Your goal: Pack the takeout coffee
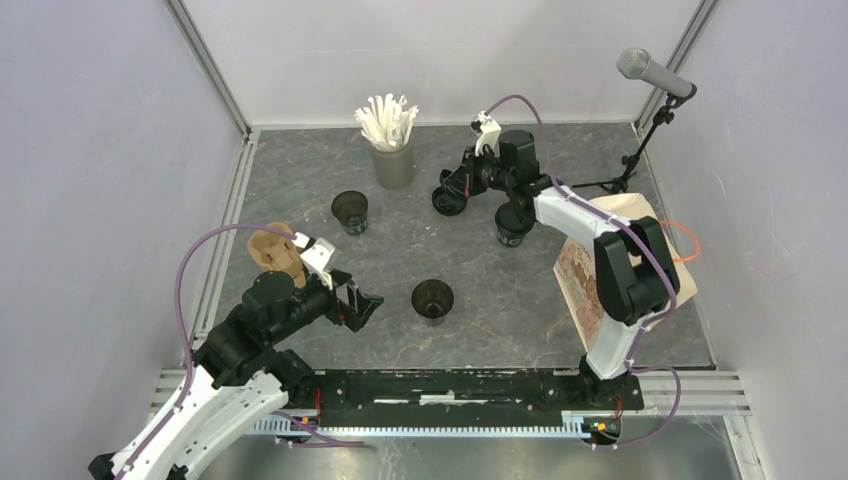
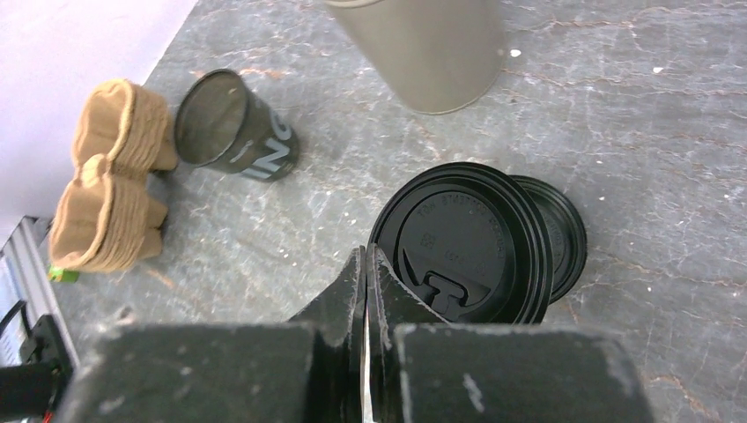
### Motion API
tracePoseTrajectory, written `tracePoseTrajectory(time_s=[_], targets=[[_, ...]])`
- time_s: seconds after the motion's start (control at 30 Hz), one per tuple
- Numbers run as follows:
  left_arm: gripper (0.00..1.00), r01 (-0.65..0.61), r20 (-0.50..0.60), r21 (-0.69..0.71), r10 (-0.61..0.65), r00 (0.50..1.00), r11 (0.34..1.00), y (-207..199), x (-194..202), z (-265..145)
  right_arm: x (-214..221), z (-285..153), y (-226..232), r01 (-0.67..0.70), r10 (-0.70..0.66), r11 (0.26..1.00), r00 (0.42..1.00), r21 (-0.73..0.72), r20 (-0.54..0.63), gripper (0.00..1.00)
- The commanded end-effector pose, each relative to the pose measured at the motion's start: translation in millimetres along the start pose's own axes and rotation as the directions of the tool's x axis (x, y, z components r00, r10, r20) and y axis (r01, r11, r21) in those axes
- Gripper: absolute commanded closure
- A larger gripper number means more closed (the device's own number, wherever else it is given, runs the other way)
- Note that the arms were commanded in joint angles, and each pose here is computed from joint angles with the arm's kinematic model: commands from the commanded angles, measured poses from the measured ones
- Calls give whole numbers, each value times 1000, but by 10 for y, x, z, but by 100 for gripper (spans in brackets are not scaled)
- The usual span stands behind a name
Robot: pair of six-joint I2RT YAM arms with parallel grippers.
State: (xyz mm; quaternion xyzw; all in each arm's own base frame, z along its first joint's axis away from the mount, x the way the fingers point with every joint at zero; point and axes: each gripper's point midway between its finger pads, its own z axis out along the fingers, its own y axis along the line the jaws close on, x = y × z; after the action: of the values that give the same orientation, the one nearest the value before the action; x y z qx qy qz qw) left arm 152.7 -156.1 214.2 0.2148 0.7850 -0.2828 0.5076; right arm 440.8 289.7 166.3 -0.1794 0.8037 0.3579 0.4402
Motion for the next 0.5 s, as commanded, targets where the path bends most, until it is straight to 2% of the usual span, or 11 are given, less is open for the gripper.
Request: tracePoseTrajectory(time_s=[0.0,0.2,0.33,0.47], targets=[[0,-45,34,1,45,998,999,0,-129,15,-186,-314,329,50,-47,994,998,-95,37,100],[1,-141,131,53,133,982,989,-89,-301,-2,-79,-753,766,85,-80,971,996,-224,32,100],[2,-257,250,116,222,942,959,-255,-563,-53,45,-1076,1142,90,-78,942,996,-323,52,100],[4,-517,363,160,437,823,841,-441,-754,-31,283,-1399,1662,104,-95,878,995,-467,43,100]])
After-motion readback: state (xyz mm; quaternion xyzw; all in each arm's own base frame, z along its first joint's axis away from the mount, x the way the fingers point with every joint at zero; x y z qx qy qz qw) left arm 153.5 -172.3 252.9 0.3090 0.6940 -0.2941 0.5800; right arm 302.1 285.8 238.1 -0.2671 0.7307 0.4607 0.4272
